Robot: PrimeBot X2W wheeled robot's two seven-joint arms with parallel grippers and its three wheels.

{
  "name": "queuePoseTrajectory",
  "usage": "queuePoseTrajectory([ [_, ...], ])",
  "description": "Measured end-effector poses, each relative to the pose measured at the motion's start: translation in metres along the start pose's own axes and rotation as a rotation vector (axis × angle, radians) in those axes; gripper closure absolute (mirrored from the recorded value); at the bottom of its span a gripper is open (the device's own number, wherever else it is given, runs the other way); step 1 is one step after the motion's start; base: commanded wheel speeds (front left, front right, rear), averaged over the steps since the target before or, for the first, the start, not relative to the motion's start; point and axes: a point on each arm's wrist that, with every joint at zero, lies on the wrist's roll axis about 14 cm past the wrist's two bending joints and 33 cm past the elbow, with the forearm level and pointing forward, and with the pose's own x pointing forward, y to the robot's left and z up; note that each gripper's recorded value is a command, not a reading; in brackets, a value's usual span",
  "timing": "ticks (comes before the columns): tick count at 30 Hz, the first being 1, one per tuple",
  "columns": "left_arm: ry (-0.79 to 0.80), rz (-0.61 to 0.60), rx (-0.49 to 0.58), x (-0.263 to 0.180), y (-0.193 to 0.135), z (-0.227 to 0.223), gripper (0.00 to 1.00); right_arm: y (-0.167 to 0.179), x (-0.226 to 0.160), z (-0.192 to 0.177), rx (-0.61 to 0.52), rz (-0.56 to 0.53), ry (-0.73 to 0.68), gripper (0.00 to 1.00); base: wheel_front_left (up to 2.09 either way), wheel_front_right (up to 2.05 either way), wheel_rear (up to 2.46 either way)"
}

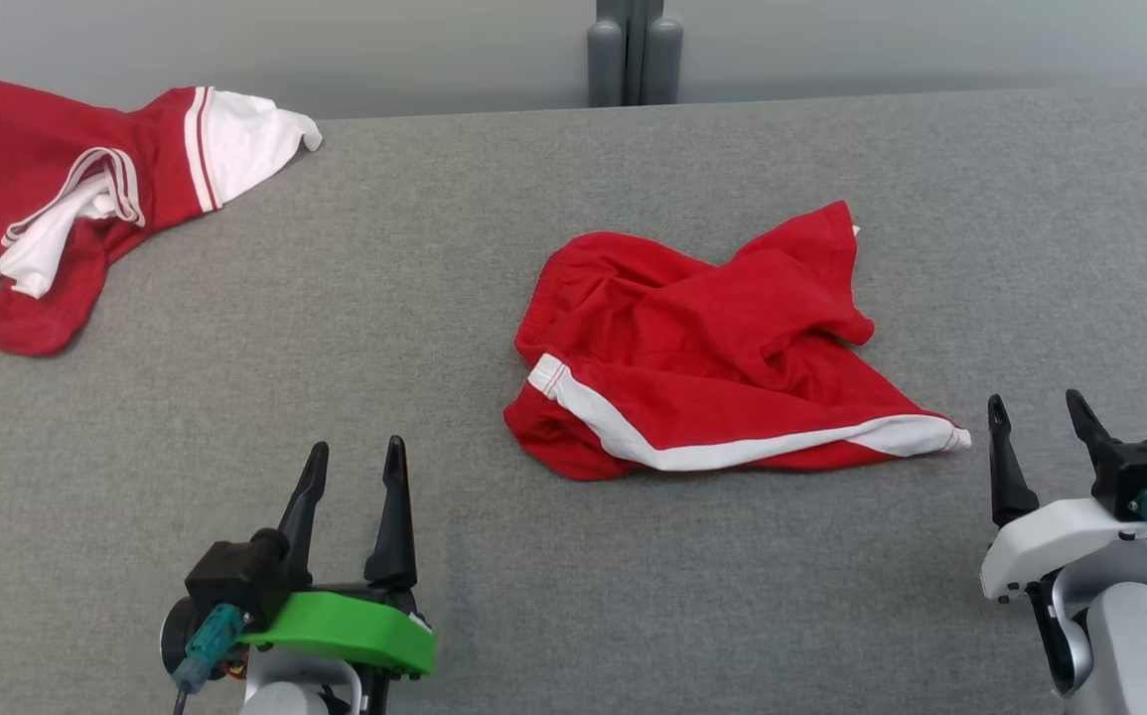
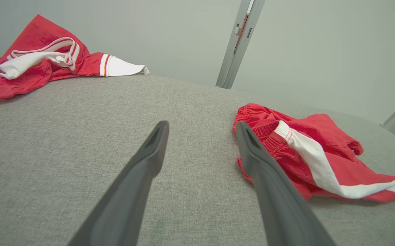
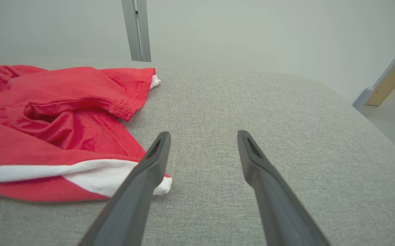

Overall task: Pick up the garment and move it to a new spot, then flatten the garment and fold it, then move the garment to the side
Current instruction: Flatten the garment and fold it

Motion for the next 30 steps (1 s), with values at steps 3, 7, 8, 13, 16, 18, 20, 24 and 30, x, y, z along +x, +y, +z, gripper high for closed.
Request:
queuePoseTrajectory([
  [3,-0.016,-0.024,0.002,0.004,-0.008,0.005,0.0,-0.003,-0.005,0.015,0.016,-0.015,-0.051,0.0,0.0,0.0,0.0],
  [7,-0.028,-0.045,0.003,0.004,-0.015,0.009,0.0,0.004,-0.014,0.032,0.036,-0.01,-0.112,0.0,0.0,0.0,0.0],
  [8,-0.03,-0.048,0.004,0.004,-0.016,0.01,0.0,0.006,-0.016,0.035,0.042,-0.008,-0.123,0.0,0.0,0.0,0.0],
  [13,-0.033,-0.051,0.001,0.0,-0.018,0.011,0.0,0.017,-0.027,0.054,0.072,0.011,-0.186,0.0,0.0,0.0,0.0],
  [16,-0.033,-0.05,-0.001,-0.003,-0.018,0.011,0.0,0.025,-0.032,0.063,0.091,0.028,-0.218,0.0,0.0,0.0,0.0],
  [18,-0.037,-0.049,-0.001,-0.003,-0.018,0.012,0.0,0.029,-0.034,0.067,0.105,0.036,-0.231,0.0,0.0,0.0,0.0],
  [20,-0.039,-0.049,-0.001,-0.004,-0.018,0.013,0.0,0.032,-0.035,0.071,0.113,0.044,-0.243,0.0,0.0,0.0,0.0],
  [24,-0.039,-0.043,0.0,-0.006,-0.017,0.013,0.0,0.036,-0.037,0.069,0.124,0.055,-0.238,0.0,0.0,0.0,0.0],
  [30,-0.03,-0.038,0.011,-0.006,-0.015,0.01,0.0,0.038,-0.036,0.066,0.144,0.059,-0.23,0.0,0.0,0.0,0.0],
])
